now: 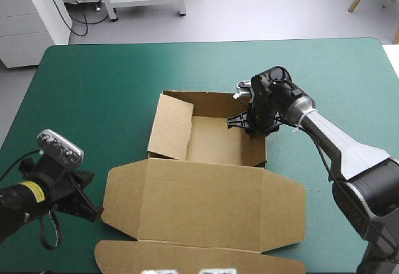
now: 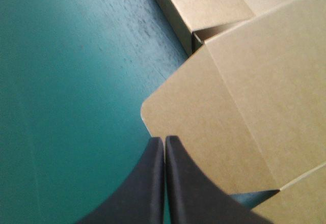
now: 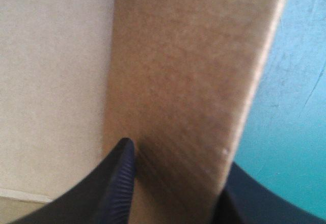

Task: Fold the box

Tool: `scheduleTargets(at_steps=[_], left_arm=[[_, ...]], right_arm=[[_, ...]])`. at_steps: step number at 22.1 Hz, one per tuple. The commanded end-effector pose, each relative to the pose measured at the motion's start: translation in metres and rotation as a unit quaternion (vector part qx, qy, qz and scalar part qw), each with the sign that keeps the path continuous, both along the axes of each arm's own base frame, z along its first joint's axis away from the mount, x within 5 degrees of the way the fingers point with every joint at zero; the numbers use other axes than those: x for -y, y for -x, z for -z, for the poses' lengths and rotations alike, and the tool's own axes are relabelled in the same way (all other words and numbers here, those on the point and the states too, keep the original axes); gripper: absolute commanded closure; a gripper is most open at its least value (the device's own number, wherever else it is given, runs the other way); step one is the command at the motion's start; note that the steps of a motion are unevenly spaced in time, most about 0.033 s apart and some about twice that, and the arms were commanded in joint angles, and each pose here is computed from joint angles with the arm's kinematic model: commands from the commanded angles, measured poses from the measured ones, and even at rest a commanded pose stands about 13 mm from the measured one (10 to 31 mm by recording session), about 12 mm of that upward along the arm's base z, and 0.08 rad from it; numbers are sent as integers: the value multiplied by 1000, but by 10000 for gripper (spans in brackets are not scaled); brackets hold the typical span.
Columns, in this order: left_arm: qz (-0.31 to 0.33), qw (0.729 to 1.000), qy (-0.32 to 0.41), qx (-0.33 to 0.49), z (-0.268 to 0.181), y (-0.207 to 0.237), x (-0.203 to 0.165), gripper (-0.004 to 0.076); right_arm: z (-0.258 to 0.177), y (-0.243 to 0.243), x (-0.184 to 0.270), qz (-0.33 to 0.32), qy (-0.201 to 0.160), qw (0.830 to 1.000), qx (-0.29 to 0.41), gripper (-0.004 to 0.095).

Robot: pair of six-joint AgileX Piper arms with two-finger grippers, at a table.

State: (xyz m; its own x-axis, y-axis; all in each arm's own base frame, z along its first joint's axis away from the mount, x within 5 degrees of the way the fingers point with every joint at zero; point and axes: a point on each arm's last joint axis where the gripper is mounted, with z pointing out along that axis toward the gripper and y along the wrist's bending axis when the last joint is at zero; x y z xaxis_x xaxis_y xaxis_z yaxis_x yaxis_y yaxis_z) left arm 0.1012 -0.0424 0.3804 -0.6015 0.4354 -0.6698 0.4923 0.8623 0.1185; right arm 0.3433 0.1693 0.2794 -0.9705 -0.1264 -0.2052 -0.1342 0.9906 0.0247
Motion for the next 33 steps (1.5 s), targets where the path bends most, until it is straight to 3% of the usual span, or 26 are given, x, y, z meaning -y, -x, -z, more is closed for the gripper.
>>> scheduleTargets(at_steps=[1,2,13,16,18,20,24,27,28,33], left_arm=[[1,1000,10,21,19,10,-4,734],[1,1000,8,16,26,14,-6,734],[-11,1000,5,-17,108,51,-22,734],[-11,1000,13,0,112,59,-25,734],[-10,1000,17,10,111,62,-26,734],[-10,1000,18,12,111,62,-26,734],[-10,1000,19,11,111,62,-26,734],[-10,1000,19,11,111,62,-26,734],[-10,1000,19,11,111,62,-26,734],[-10,1000,19,11,111,62,-26,734]], right_arm=[[-22,3,4,-14,-15,999,33,828],[-22,3,4,-15,-15,999,33,933],[-23,-1,10,-10,10,999,49,927],[-30,-13,40,43,-13,997,65,928],[-38,-17,76,71,20,995,69,928],[-54,-17,120,113,28,989,90,928],[-81,2,231,221,55,966,121,927],[-87,35,320,313,90,939,115,927],[-87,52,351,362,93,921,111,927],[-86,85,399,458,66,878,121,927]])
